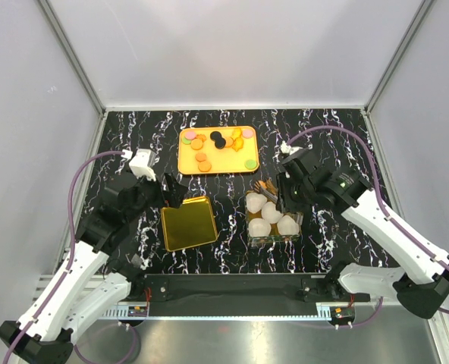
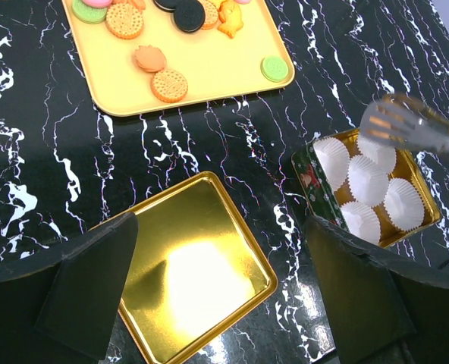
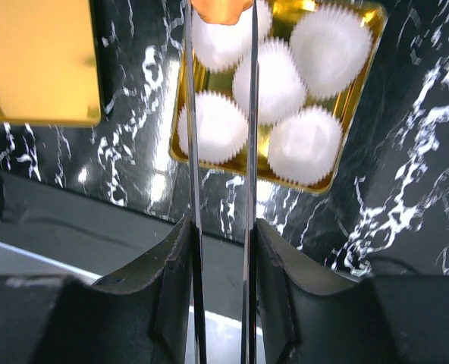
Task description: Pack the cookies
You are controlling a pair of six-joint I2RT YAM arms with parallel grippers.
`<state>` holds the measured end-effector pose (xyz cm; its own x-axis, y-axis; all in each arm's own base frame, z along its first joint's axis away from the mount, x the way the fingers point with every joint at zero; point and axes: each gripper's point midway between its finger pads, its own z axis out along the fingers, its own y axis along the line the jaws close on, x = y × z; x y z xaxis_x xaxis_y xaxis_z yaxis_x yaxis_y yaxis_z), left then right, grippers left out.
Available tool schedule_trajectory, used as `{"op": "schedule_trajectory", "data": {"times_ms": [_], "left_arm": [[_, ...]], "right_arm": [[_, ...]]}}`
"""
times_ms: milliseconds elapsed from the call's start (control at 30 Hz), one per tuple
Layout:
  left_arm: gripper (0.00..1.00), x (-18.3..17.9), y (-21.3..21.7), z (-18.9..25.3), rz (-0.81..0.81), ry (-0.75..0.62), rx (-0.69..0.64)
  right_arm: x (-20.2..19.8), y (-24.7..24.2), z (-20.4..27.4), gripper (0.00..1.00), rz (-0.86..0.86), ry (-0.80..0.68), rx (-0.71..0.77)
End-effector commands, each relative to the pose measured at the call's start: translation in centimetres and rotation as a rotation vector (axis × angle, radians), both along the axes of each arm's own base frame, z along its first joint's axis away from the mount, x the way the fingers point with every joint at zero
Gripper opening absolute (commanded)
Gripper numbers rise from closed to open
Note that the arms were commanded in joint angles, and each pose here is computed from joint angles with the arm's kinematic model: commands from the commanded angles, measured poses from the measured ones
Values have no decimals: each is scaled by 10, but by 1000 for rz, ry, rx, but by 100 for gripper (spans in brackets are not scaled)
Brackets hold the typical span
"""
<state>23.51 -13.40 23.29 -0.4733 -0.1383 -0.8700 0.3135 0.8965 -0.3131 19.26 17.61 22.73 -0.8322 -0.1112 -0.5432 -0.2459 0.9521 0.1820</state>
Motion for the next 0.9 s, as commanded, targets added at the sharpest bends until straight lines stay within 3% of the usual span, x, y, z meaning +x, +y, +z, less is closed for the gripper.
{"op": "schedule_trajectory", "data": {"times_ms": [0,867], "left_arm": [[99,6,1,14,14,-40,-11],[99,7,2,11,22,-30,-7]], "right_arm": [[-15,1,-4,34,12,33,39],[-6,20,-49,39,12,83,54]]}}
